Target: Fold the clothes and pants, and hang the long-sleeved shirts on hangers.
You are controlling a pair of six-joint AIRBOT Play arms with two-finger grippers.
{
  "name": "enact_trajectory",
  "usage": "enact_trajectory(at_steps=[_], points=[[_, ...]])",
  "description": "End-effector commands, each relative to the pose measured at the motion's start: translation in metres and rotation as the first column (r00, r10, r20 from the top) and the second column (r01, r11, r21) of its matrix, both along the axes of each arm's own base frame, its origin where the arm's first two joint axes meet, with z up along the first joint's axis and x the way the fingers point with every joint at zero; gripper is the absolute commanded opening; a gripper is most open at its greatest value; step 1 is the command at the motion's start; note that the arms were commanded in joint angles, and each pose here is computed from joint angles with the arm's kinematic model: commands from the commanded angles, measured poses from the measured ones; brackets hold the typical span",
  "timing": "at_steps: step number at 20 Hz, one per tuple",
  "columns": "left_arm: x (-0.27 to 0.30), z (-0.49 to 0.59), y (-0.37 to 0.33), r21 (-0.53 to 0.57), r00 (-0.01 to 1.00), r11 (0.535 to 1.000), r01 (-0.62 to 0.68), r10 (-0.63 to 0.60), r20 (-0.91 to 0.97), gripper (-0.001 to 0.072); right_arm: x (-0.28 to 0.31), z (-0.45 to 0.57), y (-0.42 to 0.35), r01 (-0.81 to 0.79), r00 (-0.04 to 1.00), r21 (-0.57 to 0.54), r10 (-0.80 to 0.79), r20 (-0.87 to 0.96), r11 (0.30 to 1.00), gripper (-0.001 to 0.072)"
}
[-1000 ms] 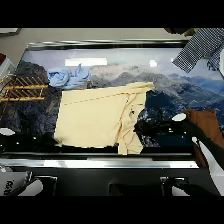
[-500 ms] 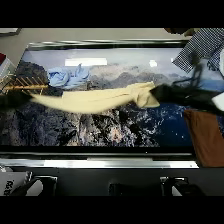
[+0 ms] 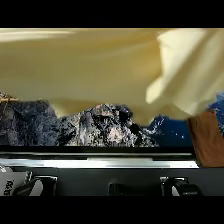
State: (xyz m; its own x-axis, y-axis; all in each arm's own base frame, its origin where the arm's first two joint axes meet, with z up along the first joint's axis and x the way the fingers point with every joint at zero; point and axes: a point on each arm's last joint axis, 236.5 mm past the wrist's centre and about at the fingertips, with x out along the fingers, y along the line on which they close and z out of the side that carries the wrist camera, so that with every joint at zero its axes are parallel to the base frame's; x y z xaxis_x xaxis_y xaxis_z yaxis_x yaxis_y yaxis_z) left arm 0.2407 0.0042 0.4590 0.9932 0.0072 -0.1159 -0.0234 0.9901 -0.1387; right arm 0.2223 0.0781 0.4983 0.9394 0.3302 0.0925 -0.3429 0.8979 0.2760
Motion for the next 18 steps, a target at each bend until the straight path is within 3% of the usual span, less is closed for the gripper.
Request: enact_trajectory(at_steps=[1,6,11,14,18], points=[[-0.016,0.005,0.007,0.020,0.998,0.998,-0.056,0.056,0.011,0.0012,0.014,-0.007,-0.010,0.042,0.997,0.038,-0.039,-0.068,0.998,0.0024],[0.083,-0.100,0.026,-0.103,0.961,0.994,0.021,-0.049,-0.271,0.0012,0.145,-0.130,0.000,0.021,0.877,0.025,-0.007,-0.481,0.999,0.0025],[0.211,-0.287,0.023,-0.212,0.820,0.976,0.055,-0.166,-0.548,0.0012,0.264,-0.326,0.008,0.017,0.569,0.026,0.012,-0.822,1.000,0.0025],[0.258,-0.400,0.001,-0.242,0.707,0.968,0.069,-0.219,-0.673,0.0012,0.301,-0.452,0.019,0.037,0.369,0.076,0.057,-0.928,0.996,0.0025],[0.273,-0.491,-0.028,-0.277,0.588,0.958,0.070,-0.264,-0.764,0.0012,0.325,-0.565,0.026,0.112,0.248,0.130,0.099,-0.964,0.985,0.0025]])
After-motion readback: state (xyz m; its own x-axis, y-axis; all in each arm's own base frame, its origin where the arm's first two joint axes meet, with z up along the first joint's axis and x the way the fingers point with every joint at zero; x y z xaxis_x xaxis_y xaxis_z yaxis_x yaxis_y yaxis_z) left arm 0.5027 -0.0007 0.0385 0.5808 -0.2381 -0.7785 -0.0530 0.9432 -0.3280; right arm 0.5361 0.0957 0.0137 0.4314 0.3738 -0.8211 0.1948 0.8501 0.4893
